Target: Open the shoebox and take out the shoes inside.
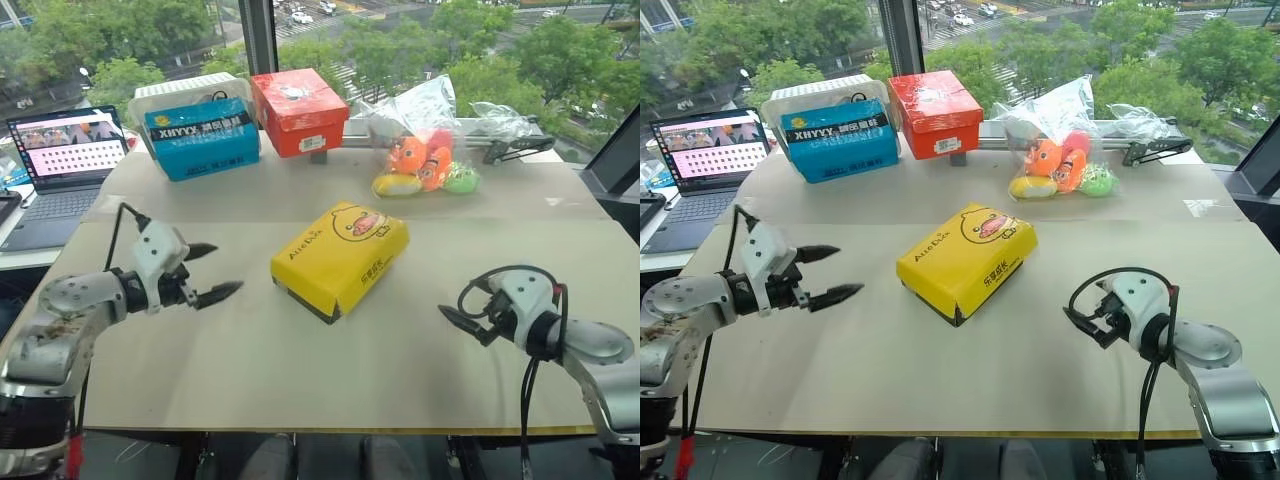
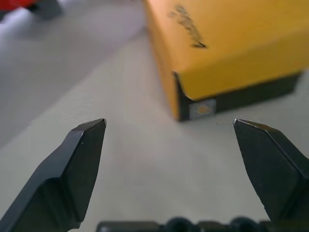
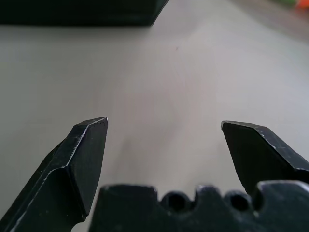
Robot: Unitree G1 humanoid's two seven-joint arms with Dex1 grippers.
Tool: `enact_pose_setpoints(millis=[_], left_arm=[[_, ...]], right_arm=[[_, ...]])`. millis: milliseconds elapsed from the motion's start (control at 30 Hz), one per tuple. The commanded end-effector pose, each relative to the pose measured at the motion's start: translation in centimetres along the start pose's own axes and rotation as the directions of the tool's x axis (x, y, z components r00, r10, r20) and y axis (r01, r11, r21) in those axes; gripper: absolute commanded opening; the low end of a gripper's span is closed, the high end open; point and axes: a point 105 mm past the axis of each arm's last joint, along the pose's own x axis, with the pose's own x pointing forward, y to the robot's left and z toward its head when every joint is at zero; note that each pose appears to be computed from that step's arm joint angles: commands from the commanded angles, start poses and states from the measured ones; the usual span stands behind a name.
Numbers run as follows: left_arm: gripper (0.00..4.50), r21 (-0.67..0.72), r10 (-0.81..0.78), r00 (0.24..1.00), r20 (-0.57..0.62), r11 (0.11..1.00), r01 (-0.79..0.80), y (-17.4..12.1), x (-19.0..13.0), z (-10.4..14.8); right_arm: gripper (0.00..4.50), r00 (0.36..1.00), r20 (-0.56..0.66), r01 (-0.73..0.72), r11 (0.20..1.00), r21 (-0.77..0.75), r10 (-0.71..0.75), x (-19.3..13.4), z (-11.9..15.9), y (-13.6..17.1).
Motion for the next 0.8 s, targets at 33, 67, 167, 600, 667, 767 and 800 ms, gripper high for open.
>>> enact_pose_setpoints(millis=[33,67,167,600,667,767,800], left_arm=[[4.5,0.078,-0.039,0.999,0.006,0.996,0.038,0.4,-0.9,2.5],[4.5,0.089,-0.05,0.999,0.004,0.995,0.05,0.4,-0.9,2.9],[4.5,0.14,-0.052,0.999,0.012,0.989,0.05,0.7,-1.1,4.4],[4.5,0.157,0.069,0.988,0.135,0.983,-0.091,3.0,-1.1,6.8],[4.5,0.162,0.134,0.982,0.131,0.974,-0.155,4.3,-1.0,5.4],[4.5,0.19,0.212,0.972,0.102,0.955,-0.228,6.0,-1.0,3.4],[4.5,0.185,0.229,0.966,0.118,0.951,-0.248,6.6,-1.0,3.3]], right_arm=[[3.7,0.997,0.061,-0.046,0.999,0.01,0.045,0.7,1.2,0.8],[3.37,0.996,0.066,-0.056,0.998,0.015,0.055,1.1,1.1,1.1],[2.33,0.994,0.078,-0.079,0.996,0.044,0.076,2.3,0.7,2.2],[0.03,0.971,0.206,-0.124,0.992,0.023,0.117,6.3,4.3,3.4],[0.03,0.974,0.201,-0.105,0.994,0.014,0.1,6.6,4.5,3.0],[0.03,0.981,0.182,-0.066,0.998,-0.008,0.067,6.6,4.4,2.1],[0.03,0.981,0.187,-0.055,0.998,-0.006,0.055,6.4,4.6,1.7]])
